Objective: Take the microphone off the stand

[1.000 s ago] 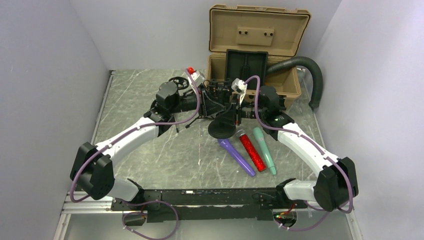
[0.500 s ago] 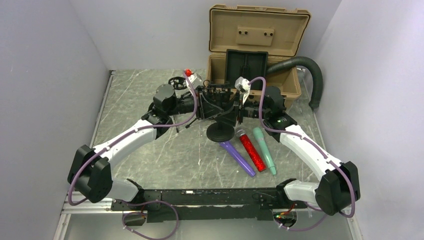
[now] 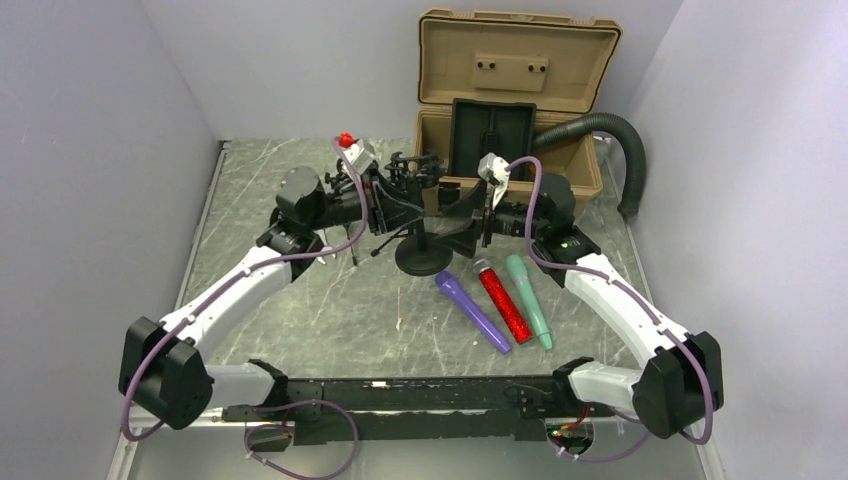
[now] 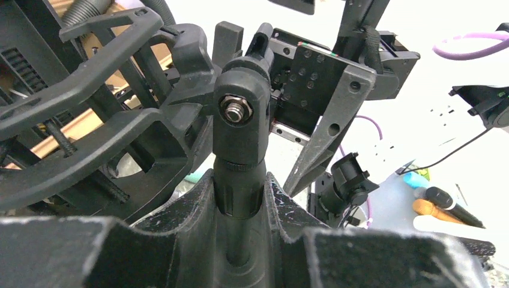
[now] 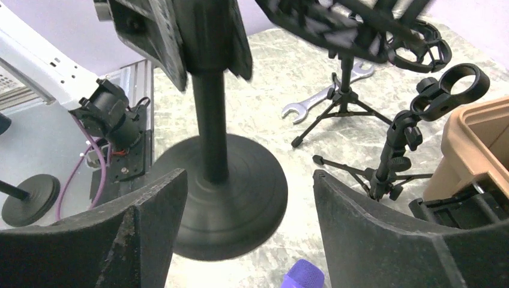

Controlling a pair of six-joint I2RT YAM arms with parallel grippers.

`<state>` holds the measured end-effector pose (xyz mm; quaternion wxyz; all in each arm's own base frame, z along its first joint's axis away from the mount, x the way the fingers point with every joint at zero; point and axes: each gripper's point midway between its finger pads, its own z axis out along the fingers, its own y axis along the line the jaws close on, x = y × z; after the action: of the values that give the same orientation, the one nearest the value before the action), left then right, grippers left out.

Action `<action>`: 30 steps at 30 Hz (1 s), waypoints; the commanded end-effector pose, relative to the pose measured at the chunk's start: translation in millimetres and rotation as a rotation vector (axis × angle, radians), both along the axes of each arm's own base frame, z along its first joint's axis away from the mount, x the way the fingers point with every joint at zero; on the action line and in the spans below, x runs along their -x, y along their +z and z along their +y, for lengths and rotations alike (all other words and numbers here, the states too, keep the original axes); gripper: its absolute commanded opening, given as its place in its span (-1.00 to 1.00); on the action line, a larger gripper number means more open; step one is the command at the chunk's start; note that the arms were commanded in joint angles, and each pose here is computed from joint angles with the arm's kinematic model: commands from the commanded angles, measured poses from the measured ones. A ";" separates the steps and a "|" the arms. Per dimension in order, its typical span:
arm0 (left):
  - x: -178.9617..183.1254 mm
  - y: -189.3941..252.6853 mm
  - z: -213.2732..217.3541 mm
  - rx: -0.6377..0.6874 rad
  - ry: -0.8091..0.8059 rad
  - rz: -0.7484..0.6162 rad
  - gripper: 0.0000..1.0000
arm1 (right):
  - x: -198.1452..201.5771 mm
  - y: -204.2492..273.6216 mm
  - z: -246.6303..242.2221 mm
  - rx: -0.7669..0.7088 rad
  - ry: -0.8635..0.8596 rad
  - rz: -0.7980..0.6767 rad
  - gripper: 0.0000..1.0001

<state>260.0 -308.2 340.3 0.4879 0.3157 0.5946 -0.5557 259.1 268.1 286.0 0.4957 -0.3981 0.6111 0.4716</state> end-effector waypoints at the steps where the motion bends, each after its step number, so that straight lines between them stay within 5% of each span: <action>1: 20.4 42.0 16.2 0.042 -0.016 -0.187 -1.00 | 4.4 13.7 -5.1 -0.025 0.007 -0.080 0.65; 7: 23.5 52.1 29.8 0.020 0.008 -0.239 -1.00 | 2.5 16.3 -11.4 -0.038 -0.011 -0.087 0.97; 14: 8.5 73.2 51.9 -0.007 0.132 -0.284 -1.00 | -3.9 23.5 -22.9 -0.045 -0.068 -0.109 1.00; 30: -64.1 123.8 207.2 -0.155 0.934 -0.357 -1.00 | -10.8 30.5 -36.6 -0.056 -0.128 -0.129 1.00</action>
<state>312.0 -153.1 427.9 0.6849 0.2057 0.6377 -0.2863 268.4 233.9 303.3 0.5485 -0.3715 0.6076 0.4381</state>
